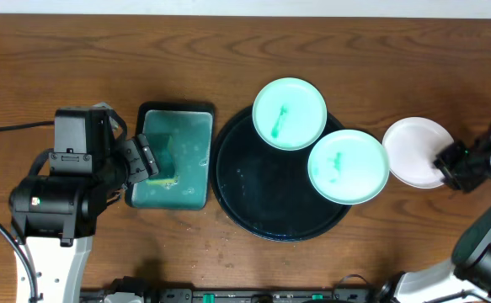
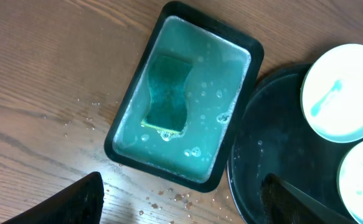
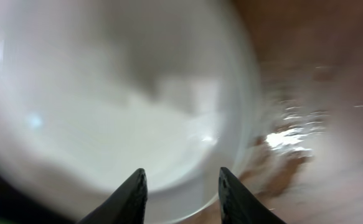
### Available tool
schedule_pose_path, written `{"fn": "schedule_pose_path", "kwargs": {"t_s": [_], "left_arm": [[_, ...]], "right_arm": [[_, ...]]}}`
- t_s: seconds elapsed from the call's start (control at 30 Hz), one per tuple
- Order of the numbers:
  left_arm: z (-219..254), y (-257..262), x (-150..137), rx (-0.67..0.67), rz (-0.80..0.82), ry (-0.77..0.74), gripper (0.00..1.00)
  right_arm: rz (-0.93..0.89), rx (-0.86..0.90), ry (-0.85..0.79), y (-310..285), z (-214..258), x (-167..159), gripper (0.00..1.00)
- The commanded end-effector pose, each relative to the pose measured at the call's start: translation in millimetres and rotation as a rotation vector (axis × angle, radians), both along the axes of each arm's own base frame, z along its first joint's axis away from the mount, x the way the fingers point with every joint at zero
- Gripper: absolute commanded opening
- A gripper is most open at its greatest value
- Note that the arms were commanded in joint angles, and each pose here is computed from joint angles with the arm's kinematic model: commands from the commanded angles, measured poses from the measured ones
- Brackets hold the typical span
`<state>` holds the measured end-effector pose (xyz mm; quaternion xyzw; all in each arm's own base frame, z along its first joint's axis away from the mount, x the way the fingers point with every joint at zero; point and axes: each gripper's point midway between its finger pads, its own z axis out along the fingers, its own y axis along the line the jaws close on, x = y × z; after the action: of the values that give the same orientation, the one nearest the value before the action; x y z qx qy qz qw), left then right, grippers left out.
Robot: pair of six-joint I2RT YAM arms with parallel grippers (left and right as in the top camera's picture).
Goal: Clean dirty plates on tray and stack at the side
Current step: 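Carry the white plate right and set it on the table, then grip the rim of a pale green plate on the tray with the right gripper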
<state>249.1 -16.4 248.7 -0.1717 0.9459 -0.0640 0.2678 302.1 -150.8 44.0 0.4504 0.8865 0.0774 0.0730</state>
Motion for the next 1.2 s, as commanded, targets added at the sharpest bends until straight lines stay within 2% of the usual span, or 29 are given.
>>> {"fn": "schedule_pose_path", "kwargs": {"t_s": [0.0,0.1,0.13,0.23,0.4,0.47,0.53,0.57,0.63,0.9,1.03,1.17], "left_arm": [[5,3,1,0.014,0.003,-0.012,0.81],[5,3,1,0.014,0.003,-0.012,0.81],[5,3,1,0.014,0.003,-0.012,0.81],[5,3,1,0.014,0.003,-0.012,0.81],[5,3,1,0.014,0.003,-0.012,0.81],[5,3,1,0.014,0.002,-0.012,0.81],[5,3,1,0.014,0.003,-0.012,0.81],[5,3,1,0.014,0.003,-0.012,0.81],[5,3,1,0.014,0.003,-0.012,0.81],[5,3,1,0.014,0.003,-0.012,0.81],[5,3,1,0.014,0.003,-0.012,0.81],[5,3,1,0.014,0.003,-0.012,0.81]], "right_arm": [[0.259,0.019,-0.188,53,49,29,0.39],[0.425,-0.025,-0.187,84,57,30,0.48],[0.452,-0.062,-0.148,89,54,27,0.54],[0.458,-0.171,-0.05,90,42,21,0.64],[0.485,-0.242,0.003,103,5,16,0.65],[0.5,-0.206,0.0,113,-7,13,0.52],[0.509,-0.189,0.003,117,-12,9,0.23],[0.517,-0.185,0.005,118,-12,9,0.11],[0.522,-0.179,0.003,119,-9,8,0.01],[0.535,-0.139,-0.093,133,37,0,0.01],[0.686,-0.03,-0.227,176,65,-3,0.01],[0.814,0.005,-0.22,213,62,-16,0.01]]}}
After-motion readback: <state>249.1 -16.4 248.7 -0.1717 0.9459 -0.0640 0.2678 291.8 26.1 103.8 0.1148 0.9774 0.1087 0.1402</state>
